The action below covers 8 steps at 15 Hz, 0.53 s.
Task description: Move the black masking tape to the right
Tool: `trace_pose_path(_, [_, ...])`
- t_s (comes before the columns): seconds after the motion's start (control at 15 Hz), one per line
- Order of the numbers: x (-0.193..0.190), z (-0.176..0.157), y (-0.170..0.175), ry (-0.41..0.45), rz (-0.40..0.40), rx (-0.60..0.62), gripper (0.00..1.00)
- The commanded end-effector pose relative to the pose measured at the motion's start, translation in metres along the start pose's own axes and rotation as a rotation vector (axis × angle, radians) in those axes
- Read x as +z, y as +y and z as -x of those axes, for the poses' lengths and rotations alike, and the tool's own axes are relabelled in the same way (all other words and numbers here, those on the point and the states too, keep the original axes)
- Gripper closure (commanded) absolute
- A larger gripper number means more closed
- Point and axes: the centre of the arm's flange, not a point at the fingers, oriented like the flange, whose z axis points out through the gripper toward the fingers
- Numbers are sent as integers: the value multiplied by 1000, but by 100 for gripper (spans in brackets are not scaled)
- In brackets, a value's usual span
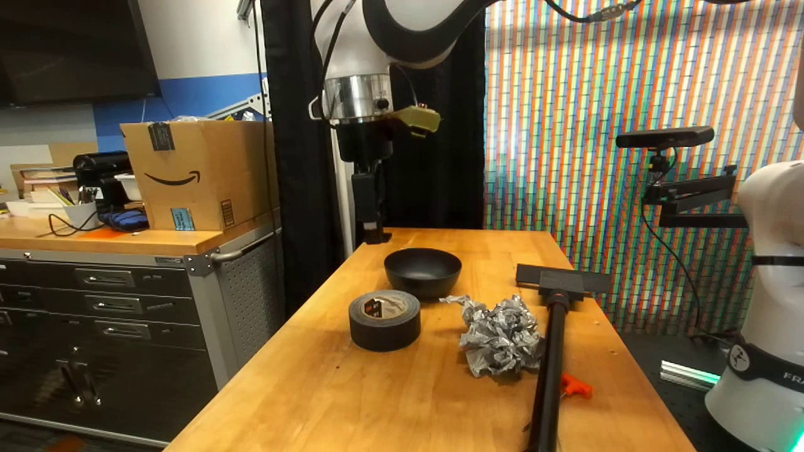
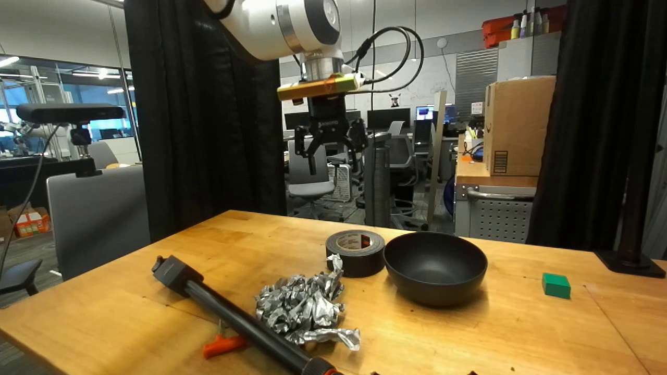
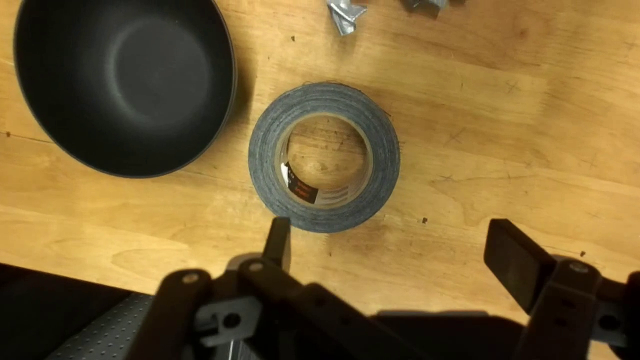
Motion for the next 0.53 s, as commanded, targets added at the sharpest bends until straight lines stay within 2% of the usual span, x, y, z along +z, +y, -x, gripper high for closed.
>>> trace_pose_path(0.0, [28,-14,-5,-35,-25,-12,0])
trace_pose_path(0.2, [51,-18,-11,-74,-30,-22,0])
trace_pose_path(0.47, [56,-13,-12,-41,-41,-31,0])
